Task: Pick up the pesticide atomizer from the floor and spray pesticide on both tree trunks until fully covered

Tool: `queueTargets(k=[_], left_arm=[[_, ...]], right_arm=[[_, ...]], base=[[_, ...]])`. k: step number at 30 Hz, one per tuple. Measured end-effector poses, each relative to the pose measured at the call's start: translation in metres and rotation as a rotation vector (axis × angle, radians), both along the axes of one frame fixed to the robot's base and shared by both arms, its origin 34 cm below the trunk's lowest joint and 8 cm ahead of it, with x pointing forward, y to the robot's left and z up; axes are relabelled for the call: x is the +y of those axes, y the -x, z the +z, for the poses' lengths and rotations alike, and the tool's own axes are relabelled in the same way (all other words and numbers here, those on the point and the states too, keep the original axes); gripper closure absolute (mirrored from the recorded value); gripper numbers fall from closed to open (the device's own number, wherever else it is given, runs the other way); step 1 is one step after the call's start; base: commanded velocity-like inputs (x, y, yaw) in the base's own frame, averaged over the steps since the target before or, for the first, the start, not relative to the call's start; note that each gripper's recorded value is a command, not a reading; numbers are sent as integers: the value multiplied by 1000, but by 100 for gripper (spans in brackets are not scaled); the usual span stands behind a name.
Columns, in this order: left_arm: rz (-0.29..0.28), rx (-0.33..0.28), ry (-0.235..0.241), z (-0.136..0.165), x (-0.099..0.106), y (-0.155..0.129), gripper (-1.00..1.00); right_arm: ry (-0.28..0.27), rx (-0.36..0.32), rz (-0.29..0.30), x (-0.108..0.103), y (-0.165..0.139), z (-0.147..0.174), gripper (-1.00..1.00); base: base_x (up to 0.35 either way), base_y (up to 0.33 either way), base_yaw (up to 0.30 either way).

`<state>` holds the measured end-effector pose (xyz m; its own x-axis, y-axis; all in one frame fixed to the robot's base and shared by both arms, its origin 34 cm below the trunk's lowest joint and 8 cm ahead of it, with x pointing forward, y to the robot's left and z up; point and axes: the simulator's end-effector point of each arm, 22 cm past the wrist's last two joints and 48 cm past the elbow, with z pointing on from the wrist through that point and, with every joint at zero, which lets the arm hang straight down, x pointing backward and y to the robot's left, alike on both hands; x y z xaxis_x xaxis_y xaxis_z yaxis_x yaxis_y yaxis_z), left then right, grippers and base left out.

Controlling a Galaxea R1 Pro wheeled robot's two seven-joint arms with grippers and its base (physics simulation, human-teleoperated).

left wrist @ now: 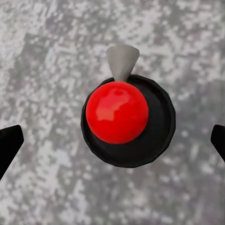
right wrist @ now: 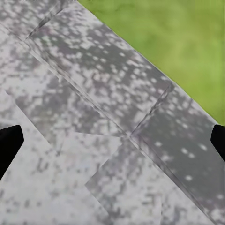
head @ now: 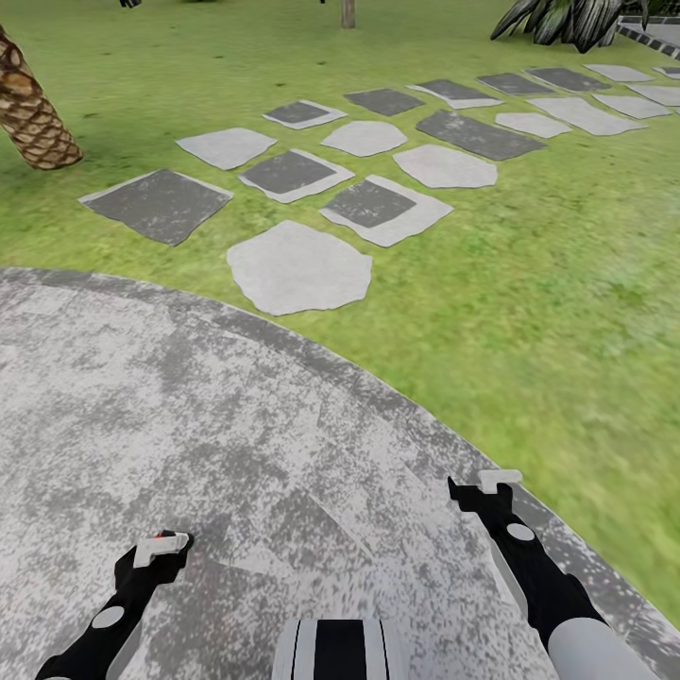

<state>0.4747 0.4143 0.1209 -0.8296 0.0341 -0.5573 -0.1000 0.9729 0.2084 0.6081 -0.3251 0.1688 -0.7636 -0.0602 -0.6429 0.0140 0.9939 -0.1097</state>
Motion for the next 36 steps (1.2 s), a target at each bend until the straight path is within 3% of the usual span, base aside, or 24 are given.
queueTargets(k=[36], left_arm=[[-1, -16, -1, 5, 0, -5, -100]], right_arm=[[1, -9, 0, -1, -3, 5, -100]], base=[[0, 0, -5]])
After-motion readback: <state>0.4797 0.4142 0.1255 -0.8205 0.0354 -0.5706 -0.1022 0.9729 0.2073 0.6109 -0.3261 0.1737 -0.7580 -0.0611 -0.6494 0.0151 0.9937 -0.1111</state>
